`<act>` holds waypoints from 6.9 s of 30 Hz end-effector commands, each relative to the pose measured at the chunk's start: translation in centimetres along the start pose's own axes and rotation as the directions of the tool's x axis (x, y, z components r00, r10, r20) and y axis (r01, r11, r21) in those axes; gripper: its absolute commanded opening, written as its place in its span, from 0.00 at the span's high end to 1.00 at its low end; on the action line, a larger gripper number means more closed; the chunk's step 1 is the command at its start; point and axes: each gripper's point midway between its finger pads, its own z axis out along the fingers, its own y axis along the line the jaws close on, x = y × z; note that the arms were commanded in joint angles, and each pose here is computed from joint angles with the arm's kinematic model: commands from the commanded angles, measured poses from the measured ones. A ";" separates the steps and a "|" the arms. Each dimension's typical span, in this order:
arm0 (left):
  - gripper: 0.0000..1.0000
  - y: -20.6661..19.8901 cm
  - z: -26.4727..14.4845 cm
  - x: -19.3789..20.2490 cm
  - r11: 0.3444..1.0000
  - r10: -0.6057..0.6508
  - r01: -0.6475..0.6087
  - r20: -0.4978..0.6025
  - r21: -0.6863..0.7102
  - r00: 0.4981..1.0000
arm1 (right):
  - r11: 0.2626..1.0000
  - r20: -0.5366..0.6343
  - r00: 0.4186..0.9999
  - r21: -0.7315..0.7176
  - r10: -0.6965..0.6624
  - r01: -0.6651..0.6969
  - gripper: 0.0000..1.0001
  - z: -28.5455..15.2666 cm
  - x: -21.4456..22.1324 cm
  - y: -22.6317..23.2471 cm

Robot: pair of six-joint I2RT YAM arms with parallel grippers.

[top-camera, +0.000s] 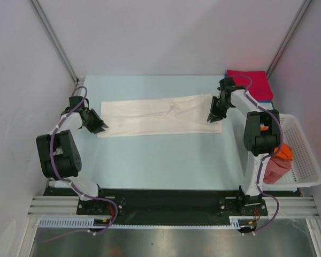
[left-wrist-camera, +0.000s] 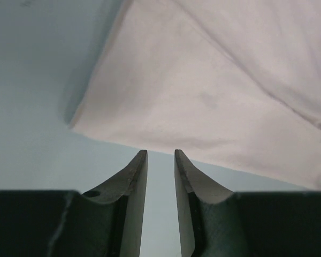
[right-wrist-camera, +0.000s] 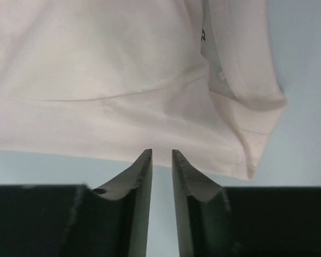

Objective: Fold and stack the t-shirts
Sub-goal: Fold the tshirt

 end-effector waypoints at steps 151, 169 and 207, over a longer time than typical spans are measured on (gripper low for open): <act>1.00 -40.8 12.9 10.8 0.702 -0.026 0.205 -0.264 0.682 0.964 | 0.839 0.183 0.924 -0.504 0.335 -0.204 1.00 1.5 -17.7 6.7; 1.00 -38.1 10.3 12.5 0.727 0.052 0.202 -0.347 0.656 0.936 | 0.785 0.039 0.935 -0.557 0.353 -0.273 1.00 -1.1 -12.0 5.4; 0.99 -29.7 3.3 20.6 0.763 0.252 0.119 -0.462 0.636 0.850 | 0.842 -0.102 0.961 -0.463 0.259 -0.276 1.00 -2.9 1.0 2.4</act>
